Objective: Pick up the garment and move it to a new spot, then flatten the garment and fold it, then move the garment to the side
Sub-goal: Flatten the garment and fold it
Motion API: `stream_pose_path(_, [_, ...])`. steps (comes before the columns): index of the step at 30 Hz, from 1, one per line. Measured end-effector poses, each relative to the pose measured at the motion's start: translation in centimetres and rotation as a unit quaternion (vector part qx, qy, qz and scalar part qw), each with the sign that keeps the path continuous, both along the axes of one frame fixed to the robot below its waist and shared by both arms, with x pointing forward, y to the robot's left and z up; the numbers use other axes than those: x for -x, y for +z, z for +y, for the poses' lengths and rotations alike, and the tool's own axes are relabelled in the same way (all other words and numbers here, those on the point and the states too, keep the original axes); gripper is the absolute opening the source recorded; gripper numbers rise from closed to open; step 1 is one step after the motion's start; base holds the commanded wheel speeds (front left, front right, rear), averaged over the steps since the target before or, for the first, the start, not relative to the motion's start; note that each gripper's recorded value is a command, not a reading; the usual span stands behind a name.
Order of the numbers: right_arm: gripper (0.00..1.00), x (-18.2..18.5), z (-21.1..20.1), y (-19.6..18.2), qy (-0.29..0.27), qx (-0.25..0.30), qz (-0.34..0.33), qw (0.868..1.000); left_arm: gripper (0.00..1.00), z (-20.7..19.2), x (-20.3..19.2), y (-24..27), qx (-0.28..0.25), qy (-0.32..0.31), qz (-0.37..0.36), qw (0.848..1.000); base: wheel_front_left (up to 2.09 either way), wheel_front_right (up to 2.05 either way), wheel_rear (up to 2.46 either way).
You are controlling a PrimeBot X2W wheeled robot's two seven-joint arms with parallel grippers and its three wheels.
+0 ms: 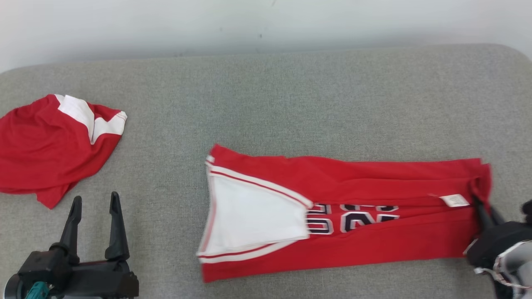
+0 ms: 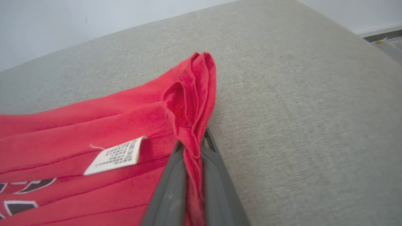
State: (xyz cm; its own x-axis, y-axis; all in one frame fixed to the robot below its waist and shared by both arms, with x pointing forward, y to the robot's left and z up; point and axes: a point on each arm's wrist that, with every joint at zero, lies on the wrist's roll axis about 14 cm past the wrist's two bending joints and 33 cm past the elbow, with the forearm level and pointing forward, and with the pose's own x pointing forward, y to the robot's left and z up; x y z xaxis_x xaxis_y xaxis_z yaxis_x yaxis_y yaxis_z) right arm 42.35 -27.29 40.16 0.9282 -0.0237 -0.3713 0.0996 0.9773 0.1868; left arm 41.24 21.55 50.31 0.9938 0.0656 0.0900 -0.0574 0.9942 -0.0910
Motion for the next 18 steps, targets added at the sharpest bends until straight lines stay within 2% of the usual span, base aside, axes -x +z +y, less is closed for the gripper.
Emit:
stream_pose_path(5, [0.00, 0.1, -4.8, 2.7, -0.034, 0.038, -0.020, 0.998, 1.00, -0.1, 0.6, 0.2, -0.002, -0.003, -0.001, 1.000, 0.00, 0.00, 0.00])
stream_pose_path(8, [0.00, 0.3, -6.2, 3.6, -0.044, 0.050, -0.022, 0.998, 1.00, 0.0, 0.9, 0.5, -0.004, -0.002, -0.005, 1.000, 0.00, 0.00, 0.00])
stream_pose_path(12, [0.00, -0.1, -5.6, 4.4, -0.037, 0.049, -0.032, 0.998, 1.00, 0.1, 1.3, 0.5, -0.004, -0.001, -0.004, 1.000, 0.00, 0.00, 0.00])
stream_pose_path(18, [0.00, -0.8, -1.1, 5.2, 0.011, 0.029, -0.053, 0.998, 1.00, -0.2, 1.7, 0.6, -0.002, -0.005, -0.005, 1.000, 0.00, 0.00, 0.00])
